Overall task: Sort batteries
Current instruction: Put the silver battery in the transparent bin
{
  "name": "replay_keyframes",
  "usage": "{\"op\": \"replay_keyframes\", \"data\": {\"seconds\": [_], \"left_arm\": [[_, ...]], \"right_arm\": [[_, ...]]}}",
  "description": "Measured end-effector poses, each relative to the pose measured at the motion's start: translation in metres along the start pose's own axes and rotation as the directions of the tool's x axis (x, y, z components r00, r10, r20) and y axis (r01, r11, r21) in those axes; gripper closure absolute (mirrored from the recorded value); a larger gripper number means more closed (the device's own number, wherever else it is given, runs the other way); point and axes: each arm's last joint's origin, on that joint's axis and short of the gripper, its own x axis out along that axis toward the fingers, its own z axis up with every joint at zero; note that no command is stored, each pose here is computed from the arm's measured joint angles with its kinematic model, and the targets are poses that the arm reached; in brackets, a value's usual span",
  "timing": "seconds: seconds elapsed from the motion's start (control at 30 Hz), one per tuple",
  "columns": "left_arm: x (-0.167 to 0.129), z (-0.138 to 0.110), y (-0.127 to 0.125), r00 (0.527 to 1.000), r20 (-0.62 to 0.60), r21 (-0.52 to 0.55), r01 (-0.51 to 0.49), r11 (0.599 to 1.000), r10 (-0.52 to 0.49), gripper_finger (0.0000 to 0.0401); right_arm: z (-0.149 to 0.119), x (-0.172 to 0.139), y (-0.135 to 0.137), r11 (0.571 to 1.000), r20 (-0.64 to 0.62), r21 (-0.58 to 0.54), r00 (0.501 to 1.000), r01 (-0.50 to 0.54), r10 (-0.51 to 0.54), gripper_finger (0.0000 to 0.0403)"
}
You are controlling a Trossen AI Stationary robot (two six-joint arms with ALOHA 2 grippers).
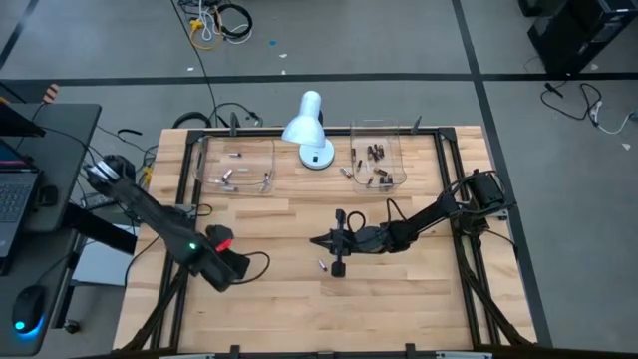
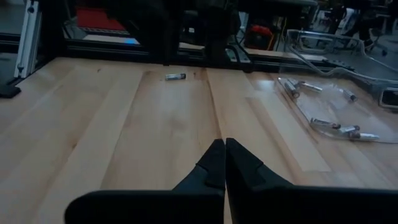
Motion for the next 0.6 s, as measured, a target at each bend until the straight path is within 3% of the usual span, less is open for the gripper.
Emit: {"op": "replay_keyframes", "data": {"seconds": [0.13, 0.27, 0.43, 0.6], "left_arm": [[0.015, -0.005, 0.003, 0.982, -0.027, -0.047, -0.188, 0.981, 0.187, 0.0274], [0.030, -0.011, 0.000, 0.959, -0.051, -0.036, -0.279, 0.960, 0.277, 0.0274], [0.042, -0.013, -0.002, 0.947, 0.019, -0.033, -0.320, 0.947, 0.320, 0.0274], [0.046, -0.010, -0.005, 0.949, 0.131, -0.058, -0.283, 0.957, 0.288, 0.0274]], "right_arm": [[0.000, -0.002, 0.004, 1.000, 0.002, -0.003, 1.000, -0.014, 0.014, 0.0403], [0.000, -0.003, 0.009, 1.000, 0.003, -0.008, 1.000, -0.028, 0.028, 0.0403], [0.000, -0.004, 0.013, 0.999, 0.004, -0.011, 0.999, -0.039, 0.039, 0.0403], [0.000, -0.006, 0.017, 0.999, 0.005, -0.014, 0.999, -0.052, 0.052, 0.0403]]}}
